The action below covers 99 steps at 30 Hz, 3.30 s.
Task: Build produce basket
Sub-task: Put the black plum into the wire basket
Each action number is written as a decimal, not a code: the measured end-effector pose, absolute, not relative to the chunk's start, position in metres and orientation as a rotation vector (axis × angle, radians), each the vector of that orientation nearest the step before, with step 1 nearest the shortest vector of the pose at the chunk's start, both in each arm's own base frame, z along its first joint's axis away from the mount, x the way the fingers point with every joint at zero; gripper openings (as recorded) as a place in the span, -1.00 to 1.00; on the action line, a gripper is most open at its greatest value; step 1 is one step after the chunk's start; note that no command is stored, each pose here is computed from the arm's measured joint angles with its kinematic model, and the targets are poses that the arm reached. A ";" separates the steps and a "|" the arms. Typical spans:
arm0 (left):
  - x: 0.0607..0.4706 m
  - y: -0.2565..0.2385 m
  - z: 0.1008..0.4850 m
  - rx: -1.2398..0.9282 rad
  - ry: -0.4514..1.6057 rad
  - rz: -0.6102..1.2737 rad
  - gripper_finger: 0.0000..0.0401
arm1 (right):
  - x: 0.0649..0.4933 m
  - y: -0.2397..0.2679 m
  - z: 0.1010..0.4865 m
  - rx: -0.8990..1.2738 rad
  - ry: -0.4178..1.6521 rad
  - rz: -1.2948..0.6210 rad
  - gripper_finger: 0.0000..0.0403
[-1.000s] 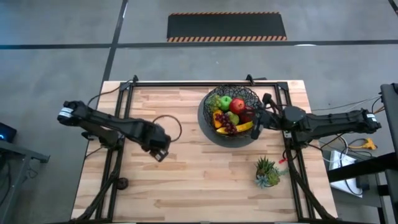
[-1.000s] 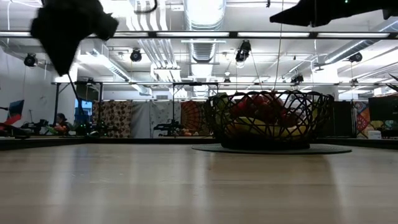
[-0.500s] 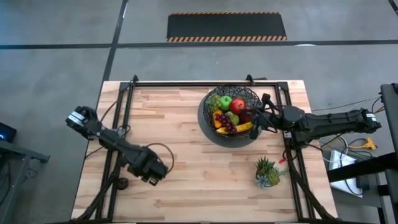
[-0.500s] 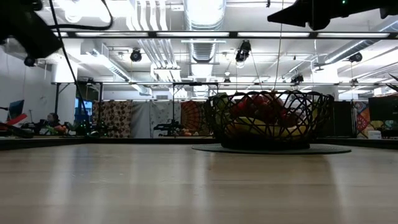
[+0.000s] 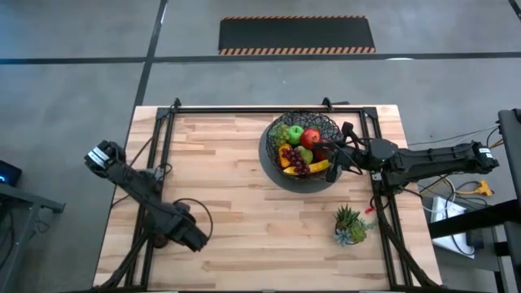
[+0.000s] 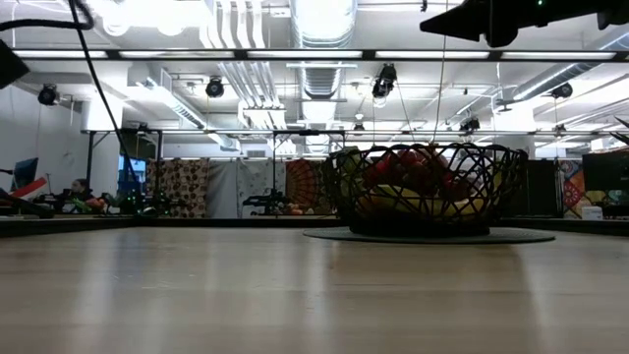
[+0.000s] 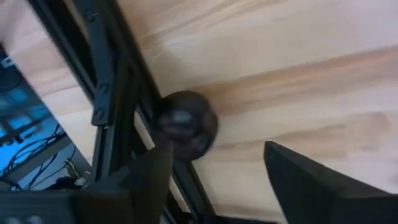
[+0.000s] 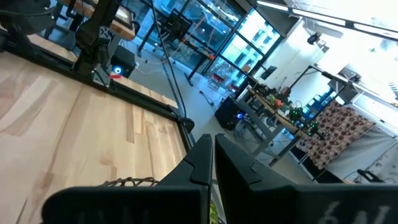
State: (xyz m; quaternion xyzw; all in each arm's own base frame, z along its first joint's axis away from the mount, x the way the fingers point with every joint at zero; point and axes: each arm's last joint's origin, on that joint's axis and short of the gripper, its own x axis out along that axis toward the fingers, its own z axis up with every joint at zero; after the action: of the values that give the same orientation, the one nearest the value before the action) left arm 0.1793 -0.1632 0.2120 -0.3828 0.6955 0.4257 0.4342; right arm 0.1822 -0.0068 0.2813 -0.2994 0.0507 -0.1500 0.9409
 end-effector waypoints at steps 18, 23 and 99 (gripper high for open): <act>0.147 -0.180 0.179 -0.927 1.740 1.106 0.50 | 0.182 -0.007 0.281 -0.606 0.103 -0.306 -0.96; 0.141 -0.179 0.173 -0.912 1.740 1.141 0.50 | 0.182 -0.007 0.281 -0.600 0.101 -0.306 -0.96; 0.288 -0.043 0.228 0.297 0.118 0.213 0.10 | 0.271 0.006 0.234 -0.249 0.109 0.106 -0.42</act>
State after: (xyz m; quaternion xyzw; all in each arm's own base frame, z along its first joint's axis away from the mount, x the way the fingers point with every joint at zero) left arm 0.2878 -0.0433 0.2283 0.1476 0.0586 0.1060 0.9816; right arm 0.2714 0.0057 0.2340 -0.1243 0.0542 0.0530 0.9894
